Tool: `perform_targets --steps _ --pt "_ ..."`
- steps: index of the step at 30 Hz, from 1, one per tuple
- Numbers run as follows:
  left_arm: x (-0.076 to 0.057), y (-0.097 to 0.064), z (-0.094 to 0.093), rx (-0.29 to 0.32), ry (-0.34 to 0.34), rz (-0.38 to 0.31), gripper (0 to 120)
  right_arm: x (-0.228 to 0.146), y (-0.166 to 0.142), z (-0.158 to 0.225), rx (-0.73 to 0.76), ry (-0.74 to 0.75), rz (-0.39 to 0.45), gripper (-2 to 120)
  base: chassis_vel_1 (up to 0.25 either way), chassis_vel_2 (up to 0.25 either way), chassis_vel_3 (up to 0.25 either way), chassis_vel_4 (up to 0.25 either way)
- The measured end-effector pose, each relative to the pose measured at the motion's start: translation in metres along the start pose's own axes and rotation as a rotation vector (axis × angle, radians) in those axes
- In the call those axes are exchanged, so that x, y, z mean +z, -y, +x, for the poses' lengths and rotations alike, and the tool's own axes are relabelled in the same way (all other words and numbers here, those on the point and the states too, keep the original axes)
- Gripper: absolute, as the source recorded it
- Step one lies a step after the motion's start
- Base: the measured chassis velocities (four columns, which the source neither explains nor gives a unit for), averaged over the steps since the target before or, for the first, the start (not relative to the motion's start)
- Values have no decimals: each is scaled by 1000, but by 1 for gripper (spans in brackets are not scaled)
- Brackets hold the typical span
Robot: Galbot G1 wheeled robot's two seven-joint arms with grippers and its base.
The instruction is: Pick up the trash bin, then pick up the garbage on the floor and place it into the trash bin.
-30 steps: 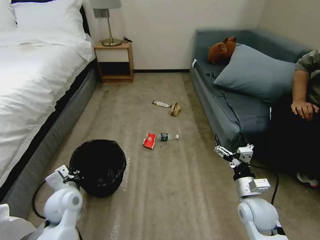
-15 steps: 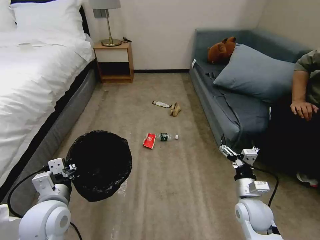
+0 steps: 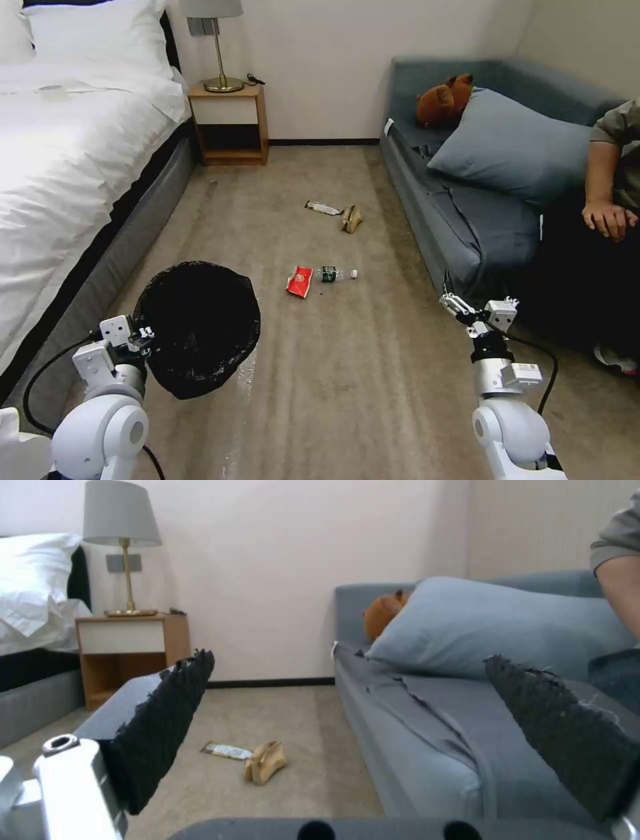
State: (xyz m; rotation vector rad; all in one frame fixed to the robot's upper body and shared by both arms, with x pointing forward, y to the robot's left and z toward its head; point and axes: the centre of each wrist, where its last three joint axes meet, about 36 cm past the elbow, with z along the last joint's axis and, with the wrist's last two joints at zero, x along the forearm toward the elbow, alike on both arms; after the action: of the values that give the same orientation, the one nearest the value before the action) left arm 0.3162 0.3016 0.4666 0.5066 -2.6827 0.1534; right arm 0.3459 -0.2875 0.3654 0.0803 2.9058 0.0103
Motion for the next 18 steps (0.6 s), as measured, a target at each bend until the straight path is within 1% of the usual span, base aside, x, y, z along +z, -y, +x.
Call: perform_targets --steps 13,16,18 --pt "5 -2 -2 -3 3 6 1 7 -2 4 -10 -17 -5 100 0 0 0 0" --pt "3 -1 1 4 7 10 1 7 -2 6 -12 -20 -5 100 0 0 0 0" --pt "0 2 4 19 10 22 1 8 -1 7 -12 -16 -6 100 -31 32 16 -22"
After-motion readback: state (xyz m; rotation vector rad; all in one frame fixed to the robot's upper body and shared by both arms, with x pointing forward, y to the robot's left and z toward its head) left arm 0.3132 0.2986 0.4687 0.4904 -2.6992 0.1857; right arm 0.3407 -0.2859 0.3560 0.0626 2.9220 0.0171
